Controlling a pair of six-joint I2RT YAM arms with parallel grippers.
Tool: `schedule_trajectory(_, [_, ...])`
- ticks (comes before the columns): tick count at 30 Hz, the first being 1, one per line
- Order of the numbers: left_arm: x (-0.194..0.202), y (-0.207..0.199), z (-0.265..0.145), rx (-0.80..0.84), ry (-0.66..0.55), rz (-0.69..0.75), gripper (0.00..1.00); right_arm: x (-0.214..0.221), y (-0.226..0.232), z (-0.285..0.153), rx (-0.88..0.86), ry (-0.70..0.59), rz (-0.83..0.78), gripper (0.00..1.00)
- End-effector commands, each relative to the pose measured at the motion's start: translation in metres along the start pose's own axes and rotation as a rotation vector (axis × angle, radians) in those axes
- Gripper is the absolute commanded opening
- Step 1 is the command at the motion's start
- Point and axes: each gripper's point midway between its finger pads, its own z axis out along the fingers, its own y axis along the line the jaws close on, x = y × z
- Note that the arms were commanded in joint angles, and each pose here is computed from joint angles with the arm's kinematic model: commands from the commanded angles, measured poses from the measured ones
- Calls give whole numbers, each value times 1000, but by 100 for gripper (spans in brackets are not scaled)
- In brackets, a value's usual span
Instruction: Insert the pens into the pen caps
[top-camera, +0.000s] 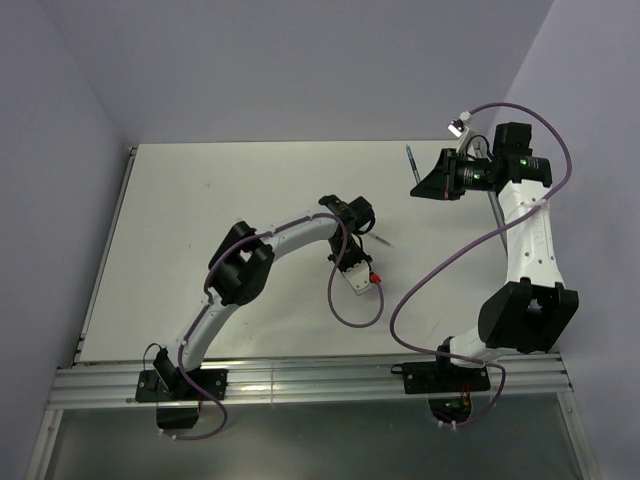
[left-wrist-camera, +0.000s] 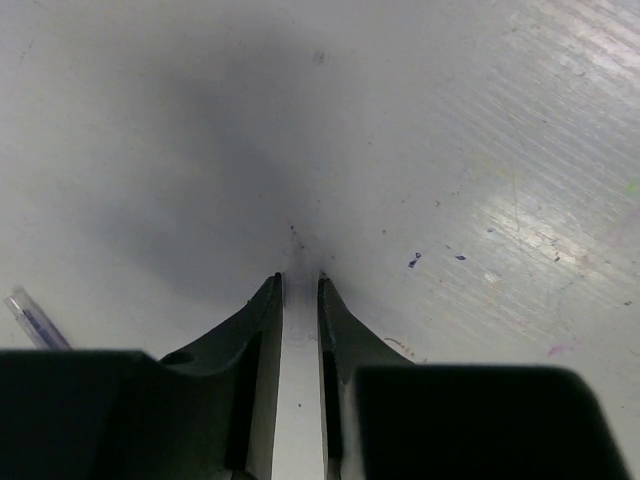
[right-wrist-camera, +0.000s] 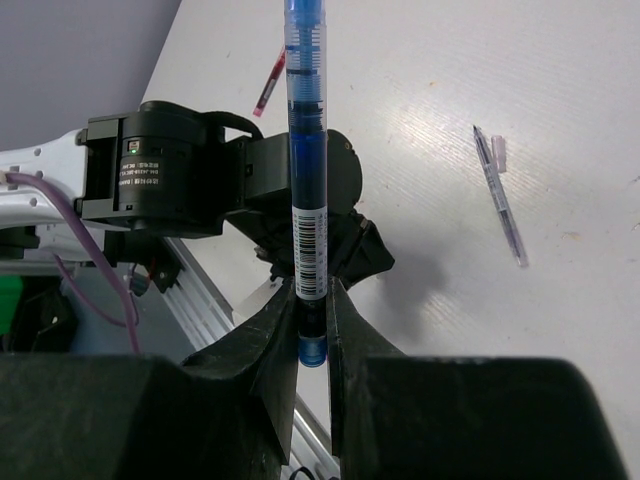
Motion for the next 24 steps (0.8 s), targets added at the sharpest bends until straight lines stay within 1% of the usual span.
schedule_trajectory(1, [15, -70, 21, 238, 29, -109, 21, -4, 13, -12, 9, -31, -60, 0])
schedule_trajectory(2, [14, -81, 22, 261, 30, -138, 19, -4, 15, -12, 5, -31, -60, 0])
schedule_trajectory(4, [7, -86, 14, 252, 33, -151, 19, -2, 16, -12, 3, -26, -58, 0])
schedule_trajectory(5, [5, -103, 16, 283, 29, -175, 19, -1, 17, -13, 4, -27, -58, 0])
schedule_trajectory(6, [-1, -103, 4, 257, 34, -171, 19, 1, 16, -12, -2, -22, -53, 0])
schedule_trajectory(7, [-5, -108, 2, 256, 35, -178, 19, 2, 17, -12, -6, -20, -51, 0])
schedule_trajectory(8, [-7, -124, 5, 273, 33, -203, 18, 3, 19, -12, -11, -20, -53, 0])
schedule_trajectory(9, [-13, -126, -5, 253, 43, -199, 17, 5, 19, -10, -21, -15, -46, 0])
schedule_trajectory(10, [-15, -133, -6, 254, 46, -213, 16, 6, 21, -10, -26, -13, -46, 0])
schedule_trajectory(11, [-17, -150, -2, 277, 44, -256, 12, 7, 22, -9, -29, -10, -46, 0])
schedule_trajectory(14, [-24, -161, -8, 234, 53, -319, 4, 15, 24, -5, -40, 8, -40, 0])
schedule_trajectory(16, [-24, -162, -11, 199, 60, -339, 0, 19, 24, -2, -46, 20, -40, 0])
schedule_trajectory(17, [-24, -164, -12, 180, 65, -368, 0, 21, 24, 0, -49, 26, -40, 0])
schedule_trajectory(18, [-24, -153, -20, 123, 72, -358, 0, 25, 24, 4, -55, 40, -38, 0])
schedule_trajectory(24, [-24, -128, -51, -14, 83, -365, 0, 35, 23, 16, -72, 83, -31, 0])
